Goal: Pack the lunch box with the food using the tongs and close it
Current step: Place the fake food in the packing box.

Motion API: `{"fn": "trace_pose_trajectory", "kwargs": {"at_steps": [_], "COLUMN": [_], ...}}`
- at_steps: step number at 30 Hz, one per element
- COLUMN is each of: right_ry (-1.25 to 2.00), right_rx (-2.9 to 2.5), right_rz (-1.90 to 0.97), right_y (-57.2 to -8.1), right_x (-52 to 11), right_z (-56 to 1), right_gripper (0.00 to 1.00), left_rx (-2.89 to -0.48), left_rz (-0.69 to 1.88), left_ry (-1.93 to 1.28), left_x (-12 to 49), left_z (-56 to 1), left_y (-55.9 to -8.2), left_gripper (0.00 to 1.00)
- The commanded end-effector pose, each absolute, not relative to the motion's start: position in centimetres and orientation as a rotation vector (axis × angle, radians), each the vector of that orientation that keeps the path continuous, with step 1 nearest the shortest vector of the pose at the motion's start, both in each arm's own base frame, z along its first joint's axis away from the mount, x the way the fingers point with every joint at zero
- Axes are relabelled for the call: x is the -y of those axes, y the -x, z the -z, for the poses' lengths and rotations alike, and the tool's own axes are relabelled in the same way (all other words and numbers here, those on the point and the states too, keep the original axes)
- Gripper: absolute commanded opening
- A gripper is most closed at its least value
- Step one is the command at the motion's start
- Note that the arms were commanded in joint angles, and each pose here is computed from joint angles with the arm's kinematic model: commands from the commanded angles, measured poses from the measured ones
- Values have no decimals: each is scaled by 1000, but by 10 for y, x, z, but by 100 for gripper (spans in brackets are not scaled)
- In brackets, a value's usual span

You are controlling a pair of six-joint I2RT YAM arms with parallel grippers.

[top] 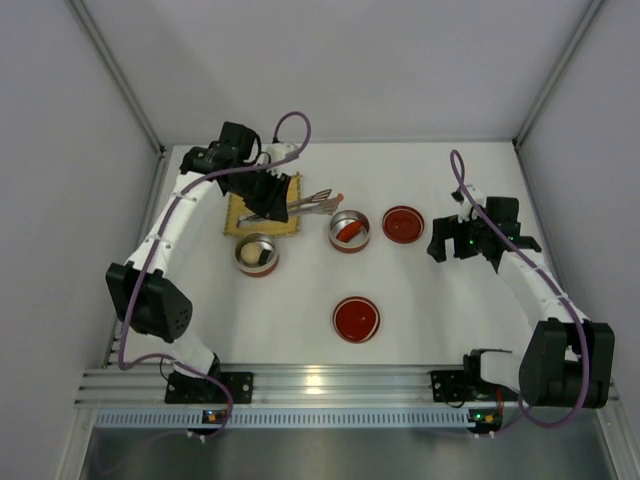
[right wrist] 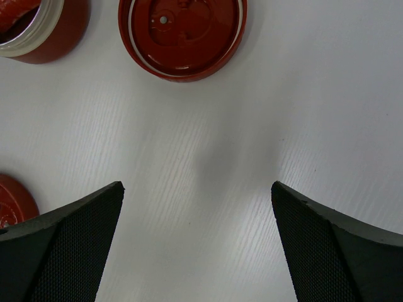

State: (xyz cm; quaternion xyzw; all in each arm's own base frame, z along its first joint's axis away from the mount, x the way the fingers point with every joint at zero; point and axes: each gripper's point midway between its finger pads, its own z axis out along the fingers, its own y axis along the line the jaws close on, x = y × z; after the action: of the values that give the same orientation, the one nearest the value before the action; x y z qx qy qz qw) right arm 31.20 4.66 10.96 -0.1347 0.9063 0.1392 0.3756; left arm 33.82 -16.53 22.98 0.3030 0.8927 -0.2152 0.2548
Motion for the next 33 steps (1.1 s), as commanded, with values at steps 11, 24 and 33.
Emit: {"fn": "trace_pose_trajectory", "kwargs": {"at_steps": [11,24,33], "right_ry": [374,383,384], "right_rx": [-2272,-2273,-2273], "right_rz": [-348,-338,-344], "right_y": [-320,-318,-319], "right_x": [-49,-48,-48], "right_z": [-129,-128,-128], "right_gripper": [99,99,99], "left_rx": [-2437,-2460,-2465], "left_rz": [1097,1195,1258], "left_ry": [-915,-866,-786], "left_x": [241,253,241], "left_z": [-200,-185,-187], "left_y": [-312,-323,-333], "left_gripper": [0,0,0]}}
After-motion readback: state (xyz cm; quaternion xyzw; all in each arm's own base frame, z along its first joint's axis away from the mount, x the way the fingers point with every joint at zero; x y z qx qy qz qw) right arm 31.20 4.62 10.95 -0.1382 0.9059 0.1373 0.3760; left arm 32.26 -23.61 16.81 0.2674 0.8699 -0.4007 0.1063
